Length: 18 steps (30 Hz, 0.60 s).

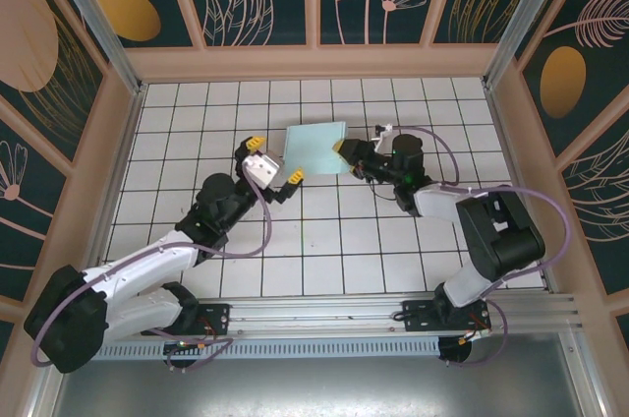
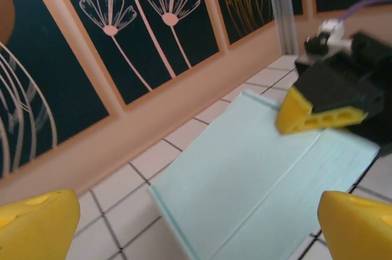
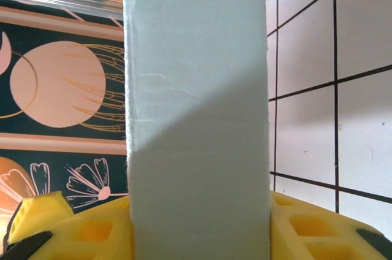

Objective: Fold the paper box

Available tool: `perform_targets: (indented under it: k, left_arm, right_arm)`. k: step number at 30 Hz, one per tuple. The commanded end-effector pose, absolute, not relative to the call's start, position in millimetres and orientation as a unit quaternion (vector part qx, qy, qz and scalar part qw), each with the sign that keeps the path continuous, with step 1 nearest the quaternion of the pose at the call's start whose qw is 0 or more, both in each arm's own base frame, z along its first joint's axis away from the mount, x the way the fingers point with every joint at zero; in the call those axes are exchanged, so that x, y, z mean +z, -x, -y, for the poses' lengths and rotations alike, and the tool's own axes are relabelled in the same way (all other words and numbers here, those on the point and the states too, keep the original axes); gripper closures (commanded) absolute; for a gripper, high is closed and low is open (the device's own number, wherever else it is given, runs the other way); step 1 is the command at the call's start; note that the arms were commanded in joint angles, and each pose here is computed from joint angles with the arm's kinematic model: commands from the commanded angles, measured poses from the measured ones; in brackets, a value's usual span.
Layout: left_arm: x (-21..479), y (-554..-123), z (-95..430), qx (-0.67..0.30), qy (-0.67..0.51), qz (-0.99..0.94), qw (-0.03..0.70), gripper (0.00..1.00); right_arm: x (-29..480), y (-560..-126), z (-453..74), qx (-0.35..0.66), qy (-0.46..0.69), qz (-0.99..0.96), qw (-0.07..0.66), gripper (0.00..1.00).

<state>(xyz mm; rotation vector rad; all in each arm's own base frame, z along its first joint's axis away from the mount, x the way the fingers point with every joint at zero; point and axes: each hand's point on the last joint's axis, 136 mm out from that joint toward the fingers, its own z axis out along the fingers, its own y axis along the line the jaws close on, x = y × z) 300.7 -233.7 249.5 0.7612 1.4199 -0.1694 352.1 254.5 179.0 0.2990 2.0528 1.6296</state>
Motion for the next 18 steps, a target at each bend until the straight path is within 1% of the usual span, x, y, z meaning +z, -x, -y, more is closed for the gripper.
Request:
perform_targets:
  k: [1, 7, 11, 18]
  left_arm:
    - [247, -314, 221, 0.042, -0.376, -0.611, 0.695, 0.01]
    - [247, -302, 234, 0.078, -0.427, -0.554, 0.71, 0.01]
    - [235, -303, 246, 0.151, -0.465, -0.525, 0.697, 0.01]
    - [249, -315, 251, 0.255, -0.443, -0.459, 0.727, 0.01]
  right_arm:
    - [198, -344, -246, 0.613, -0.099, -0.742, 0.254, 0.58]
    - [211, -340, -231, 0.62, -0.103, -0.732, 0.263, 0.58]
    - [218, -340, -226, 0.635, -0.108, -0.719, 0.262, 0.58]
    - [231, -334, -223, 0.649, -0.109, -0.705, 0.264, 0.59]
